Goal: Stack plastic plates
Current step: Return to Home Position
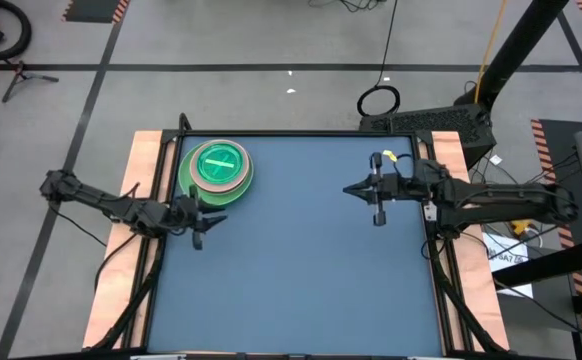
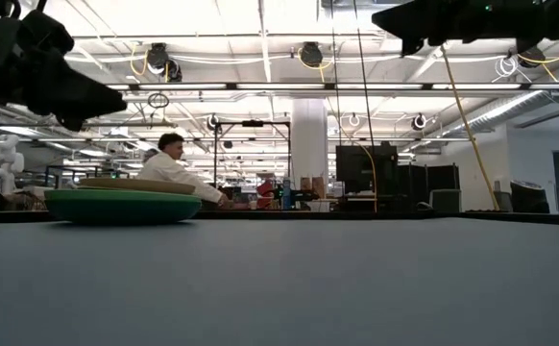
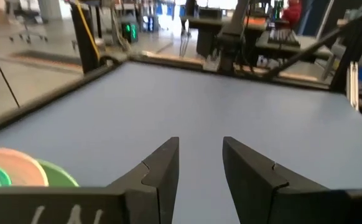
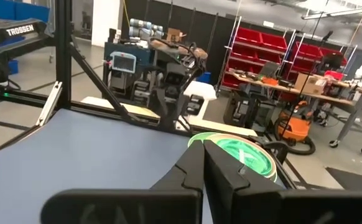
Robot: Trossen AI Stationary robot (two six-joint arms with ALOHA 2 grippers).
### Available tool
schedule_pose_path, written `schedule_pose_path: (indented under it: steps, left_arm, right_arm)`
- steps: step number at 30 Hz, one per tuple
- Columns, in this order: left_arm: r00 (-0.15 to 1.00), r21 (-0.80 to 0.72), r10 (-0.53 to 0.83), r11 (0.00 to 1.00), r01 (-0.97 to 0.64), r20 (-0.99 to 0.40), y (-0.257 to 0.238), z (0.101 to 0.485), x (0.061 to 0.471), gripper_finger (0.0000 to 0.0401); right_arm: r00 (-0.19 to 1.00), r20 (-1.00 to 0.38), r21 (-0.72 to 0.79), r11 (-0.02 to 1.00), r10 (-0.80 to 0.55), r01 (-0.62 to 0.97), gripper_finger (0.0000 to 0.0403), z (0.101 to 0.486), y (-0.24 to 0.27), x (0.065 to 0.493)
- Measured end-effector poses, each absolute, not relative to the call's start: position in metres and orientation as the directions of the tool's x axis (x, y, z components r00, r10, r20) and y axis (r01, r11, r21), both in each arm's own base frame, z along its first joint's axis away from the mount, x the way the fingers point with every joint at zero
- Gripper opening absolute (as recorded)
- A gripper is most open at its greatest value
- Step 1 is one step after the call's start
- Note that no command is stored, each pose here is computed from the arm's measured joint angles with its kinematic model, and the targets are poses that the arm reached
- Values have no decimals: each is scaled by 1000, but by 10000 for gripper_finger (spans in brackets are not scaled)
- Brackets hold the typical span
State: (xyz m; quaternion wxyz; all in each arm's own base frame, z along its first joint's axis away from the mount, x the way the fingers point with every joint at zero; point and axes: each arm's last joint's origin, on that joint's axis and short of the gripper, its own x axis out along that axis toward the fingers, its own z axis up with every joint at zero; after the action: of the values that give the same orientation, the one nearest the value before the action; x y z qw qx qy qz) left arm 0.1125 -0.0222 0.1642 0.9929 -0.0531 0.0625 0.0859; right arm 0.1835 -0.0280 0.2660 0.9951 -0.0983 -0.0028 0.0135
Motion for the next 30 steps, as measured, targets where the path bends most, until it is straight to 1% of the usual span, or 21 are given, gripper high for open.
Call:
schedule_pose_path:
  steps: [3, 8, 13, 19, 23, 27, 30]
  left_arm:
    - [978, -74, 184, 979, -192, -102, -20, 168, 113, 129]
    - [968, -58, 231, 970, -238, -99, -14, 168, 114, 129]
    - [969, -49, 225, 972, -230, -102, -10, 168, 115, 129]
    - [974, -54, 199, 977, -205, -108, -7, 167, 116, 129]
    - [979, -60, 170, 982, -178, -113, -7, 167, 116, 129]
    - [987, -88, 109, 989, -120, -116, -9, 167, 116, 129]
    - [991, -106, 63, 991, -76, -120, -10, 167, 117, 129]
  right_arm:
    - [1000, -7, -198, 980, 27, -28, 0, 267, -27, 178]
    - [1000, -16, -213, 977, 15, -18, 0, 269, -28, 171]
    - [1000, -6, -223, 974, -30, 28, 0, 267, -33, 159]
    - [995, 52, -179, 979, -88, 96, 0, 235, -36, 136]
    - [994, 97, -162, 985, -50, 66, 0, 209, -33, 123]
    - [992, 108, -170, 982, -60, 78, 0, 187, -31, 113]
    - [983, 174, -211, 973, -57, 93, 0, 188, -29, 108]
